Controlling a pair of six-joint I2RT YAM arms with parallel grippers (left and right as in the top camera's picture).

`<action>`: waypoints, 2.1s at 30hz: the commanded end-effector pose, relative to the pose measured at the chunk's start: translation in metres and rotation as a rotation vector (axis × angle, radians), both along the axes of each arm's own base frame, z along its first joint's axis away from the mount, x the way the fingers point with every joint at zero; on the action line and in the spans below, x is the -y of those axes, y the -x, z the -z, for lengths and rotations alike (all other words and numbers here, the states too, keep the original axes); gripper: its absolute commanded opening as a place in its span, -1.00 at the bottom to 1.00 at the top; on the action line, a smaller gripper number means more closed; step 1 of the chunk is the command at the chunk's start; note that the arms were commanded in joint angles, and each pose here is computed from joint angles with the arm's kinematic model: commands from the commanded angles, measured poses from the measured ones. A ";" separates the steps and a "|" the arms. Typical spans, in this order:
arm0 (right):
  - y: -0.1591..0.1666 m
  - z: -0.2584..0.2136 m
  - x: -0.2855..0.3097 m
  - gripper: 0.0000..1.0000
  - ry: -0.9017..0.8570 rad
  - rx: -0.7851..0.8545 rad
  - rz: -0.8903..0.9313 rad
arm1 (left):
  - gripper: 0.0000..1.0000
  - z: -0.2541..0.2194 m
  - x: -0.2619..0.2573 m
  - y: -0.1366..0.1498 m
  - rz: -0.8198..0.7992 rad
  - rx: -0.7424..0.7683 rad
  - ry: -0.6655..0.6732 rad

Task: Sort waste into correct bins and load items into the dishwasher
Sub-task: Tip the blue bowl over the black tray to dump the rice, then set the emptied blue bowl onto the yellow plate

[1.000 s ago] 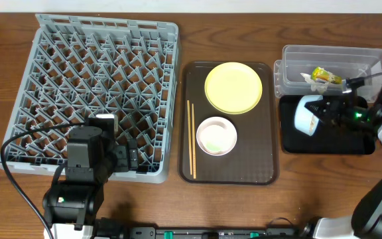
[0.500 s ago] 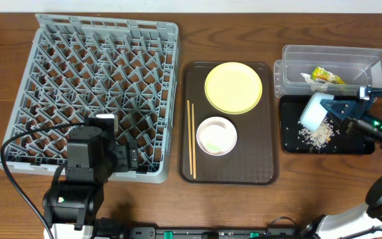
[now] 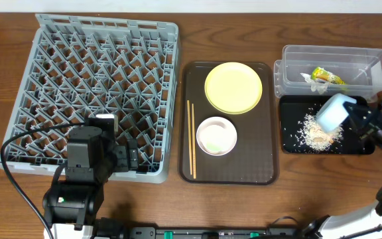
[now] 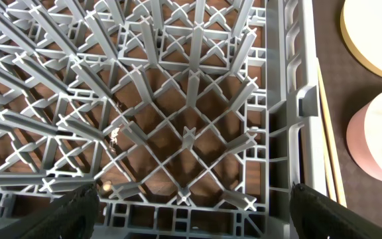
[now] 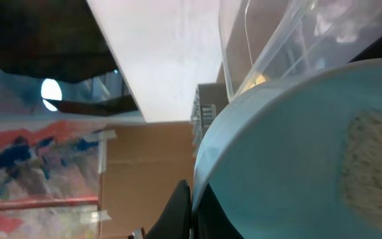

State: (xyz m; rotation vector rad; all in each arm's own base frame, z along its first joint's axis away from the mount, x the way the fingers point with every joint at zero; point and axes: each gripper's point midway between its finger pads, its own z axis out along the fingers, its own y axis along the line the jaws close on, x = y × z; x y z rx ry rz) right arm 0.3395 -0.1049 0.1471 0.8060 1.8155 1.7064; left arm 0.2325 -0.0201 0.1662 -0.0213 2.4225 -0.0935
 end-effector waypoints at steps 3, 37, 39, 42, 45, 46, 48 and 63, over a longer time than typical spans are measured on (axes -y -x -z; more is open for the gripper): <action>0.006 -0.009 0.017 -0.98 -0.038 0.050 0.048 | 0.84 -0.009 -0.001 -0.002 -0.015 0.022 0.009; -0.013 -0.014 -0.083 -0.97 -0.044 0.046 -0.237 | 0.84 -0.009 -0.001 -0.002 -0.015 0.022 0.009; -0.013 -0.018 -0.098 -0.97 0.000 0.080 -0.280 | 0.84 -0.009 -0.001 -0.002 -0.015 0.022 0.008; -0.012 -0.024 -0.122 -0.97 0.101 0.115 -0.347 | 0.84 -0.009 -0.001 -0.002 -0.015 0.022 0.008; -0.014 -0.033 -0.159 -0.98 0.337 0.184 -0.440 | 0.84 -0.009 -0.001 -0.002 -0.015 0.023 0.009; -0.016 -0.033 -0.169 -0.98 0.428 0.194 -0.459 | 0.85 -0.009 -0.001 -0.002 -0.015 0.023 0.009; -0.022 -0.030 -0.181 -0.98 0.576 0.186 -0.467 | 0.84 -0.009 -0.001 -0.002 -0.015 0.023 0.008; -0.057 0.012 -0.304 -0.97 1.505 0.515 -0.553 | 0.84 -0.009 -0.001 -0.002 -0.015 0.023 0.009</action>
